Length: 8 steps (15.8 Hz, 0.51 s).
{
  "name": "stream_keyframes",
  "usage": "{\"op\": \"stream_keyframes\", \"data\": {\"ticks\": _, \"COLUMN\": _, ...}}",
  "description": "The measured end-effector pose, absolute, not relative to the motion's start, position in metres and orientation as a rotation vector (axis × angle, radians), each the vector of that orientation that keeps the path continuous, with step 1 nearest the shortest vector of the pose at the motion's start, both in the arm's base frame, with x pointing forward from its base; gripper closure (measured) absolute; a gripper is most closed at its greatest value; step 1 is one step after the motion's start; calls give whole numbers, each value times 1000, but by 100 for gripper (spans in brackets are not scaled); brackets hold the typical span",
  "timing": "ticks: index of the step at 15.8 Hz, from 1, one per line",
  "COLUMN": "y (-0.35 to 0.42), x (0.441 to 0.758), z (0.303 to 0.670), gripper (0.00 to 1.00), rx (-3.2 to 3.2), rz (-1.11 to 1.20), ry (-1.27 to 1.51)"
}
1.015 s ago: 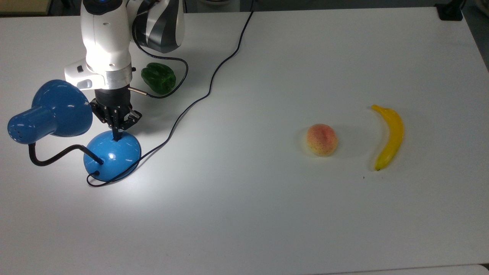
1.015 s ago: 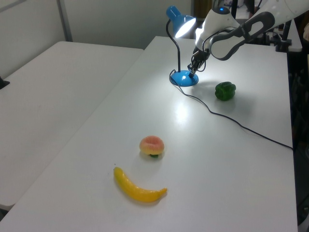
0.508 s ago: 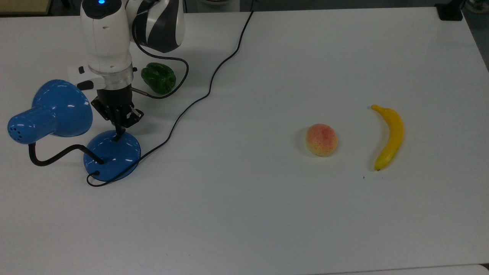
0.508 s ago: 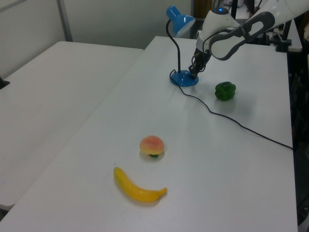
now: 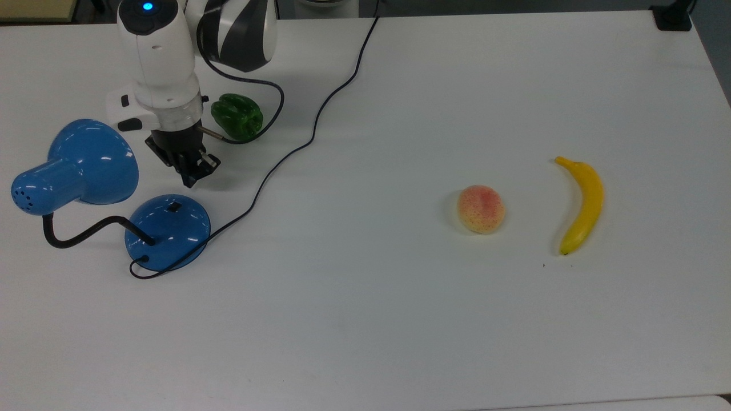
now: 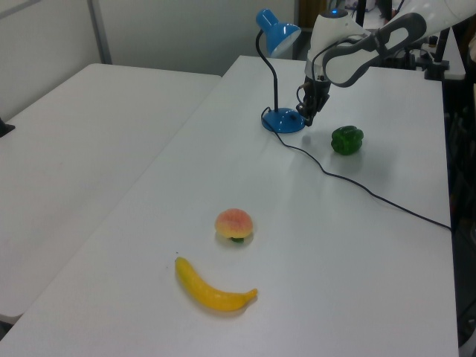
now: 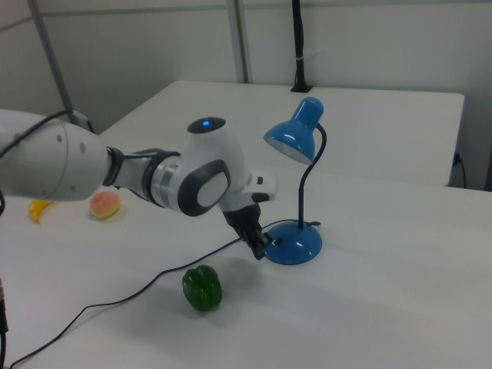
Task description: Turn off lamp
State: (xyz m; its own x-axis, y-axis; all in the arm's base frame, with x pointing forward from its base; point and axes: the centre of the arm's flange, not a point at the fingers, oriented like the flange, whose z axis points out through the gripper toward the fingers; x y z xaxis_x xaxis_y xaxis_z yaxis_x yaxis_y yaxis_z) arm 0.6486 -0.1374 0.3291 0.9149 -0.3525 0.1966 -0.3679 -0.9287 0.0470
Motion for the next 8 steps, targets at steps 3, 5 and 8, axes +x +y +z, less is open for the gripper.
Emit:
{"op": "stream_keyframes", "data": {"ticks": 3, "y": -116, "x": 644, "z": 355, "gripper": 99, "rx": 3017, "rz": 207, "ry": -526}}
{"op": "stream_keyframes", "data": {"ticks": 5, "y": -91, "x": 638, "z": 382, "gripper": 99, "rx": 3042, "rz": 157, "ry": -443}}
{"op": "stream_keyframes", "data": {"ticks": 8, "y": -58, "x": 630, "z": 423, "gripper": 99, "rx": 3065, "rz": 76, "ry": -301}}
